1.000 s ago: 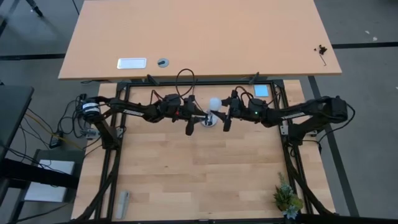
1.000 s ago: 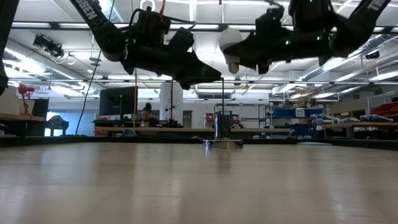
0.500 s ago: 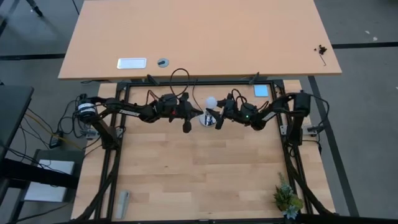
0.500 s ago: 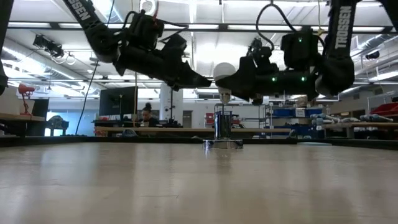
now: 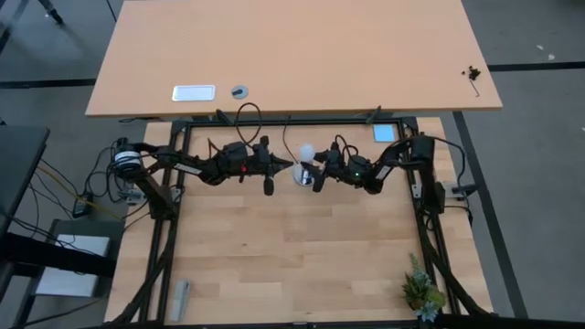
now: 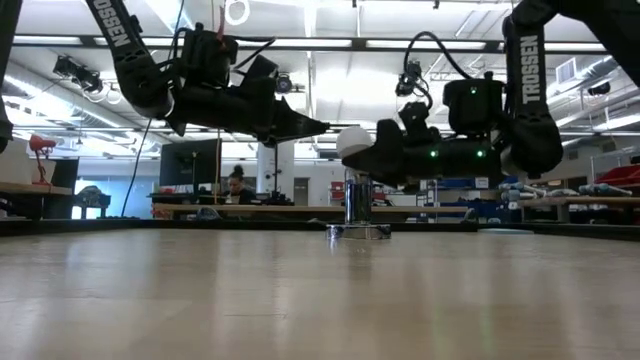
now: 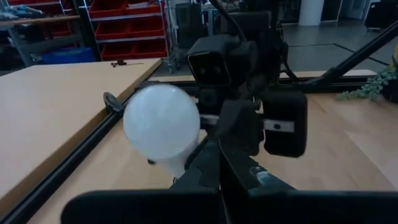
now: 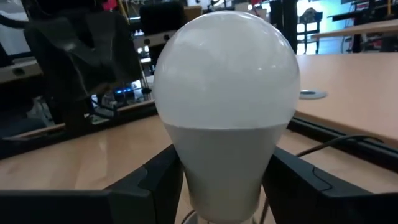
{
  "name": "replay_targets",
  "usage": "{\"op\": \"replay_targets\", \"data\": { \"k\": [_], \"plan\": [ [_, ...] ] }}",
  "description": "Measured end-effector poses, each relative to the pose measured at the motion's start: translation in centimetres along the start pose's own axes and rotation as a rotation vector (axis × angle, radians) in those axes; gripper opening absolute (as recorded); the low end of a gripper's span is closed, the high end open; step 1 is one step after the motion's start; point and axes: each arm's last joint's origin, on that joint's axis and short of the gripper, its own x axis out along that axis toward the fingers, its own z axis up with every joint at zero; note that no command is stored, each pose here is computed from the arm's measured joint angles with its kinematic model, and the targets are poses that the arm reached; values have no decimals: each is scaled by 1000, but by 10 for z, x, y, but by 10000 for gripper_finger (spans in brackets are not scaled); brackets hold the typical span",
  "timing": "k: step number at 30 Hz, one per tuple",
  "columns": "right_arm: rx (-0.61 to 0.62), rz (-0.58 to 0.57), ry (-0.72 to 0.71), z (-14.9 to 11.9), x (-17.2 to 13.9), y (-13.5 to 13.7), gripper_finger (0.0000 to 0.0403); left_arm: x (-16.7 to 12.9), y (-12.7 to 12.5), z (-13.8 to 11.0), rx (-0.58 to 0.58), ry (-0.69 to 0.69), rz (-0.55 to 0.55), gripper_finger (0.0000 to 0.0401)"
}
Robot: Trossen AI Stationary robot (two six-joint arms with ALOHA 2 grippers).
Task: Screw lightbulb
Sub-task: Insert the lightbulb into the lamp
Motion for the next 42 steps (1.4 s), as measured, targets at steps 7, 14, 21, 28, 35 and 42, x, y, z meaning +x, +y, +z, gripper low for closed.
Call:
{"op": "replay_targets", "data": {
  "k": [7,14,21,28,35,42],
  "plan": [
    [-2,10,13,-12,11,3,202,0,2,0,2,-1,9,1],
    [-19,6,44,-16,5,2,200,0,2,3,-1,-32,13,1],
    [-31,6,57,-18,-1,1,199,2,10,20,-40,-163,108,0],
    [-55,8,56,-18,-1,1,199,22,31,38,-100,-25,147,0],
    [-63,8,58,-18,-1,1,197,31,39,43,-107,137,163,0],
    [-74,9,59,-18,-1,1,195,32,36,40,-99,180,142,0]
  ]
}}
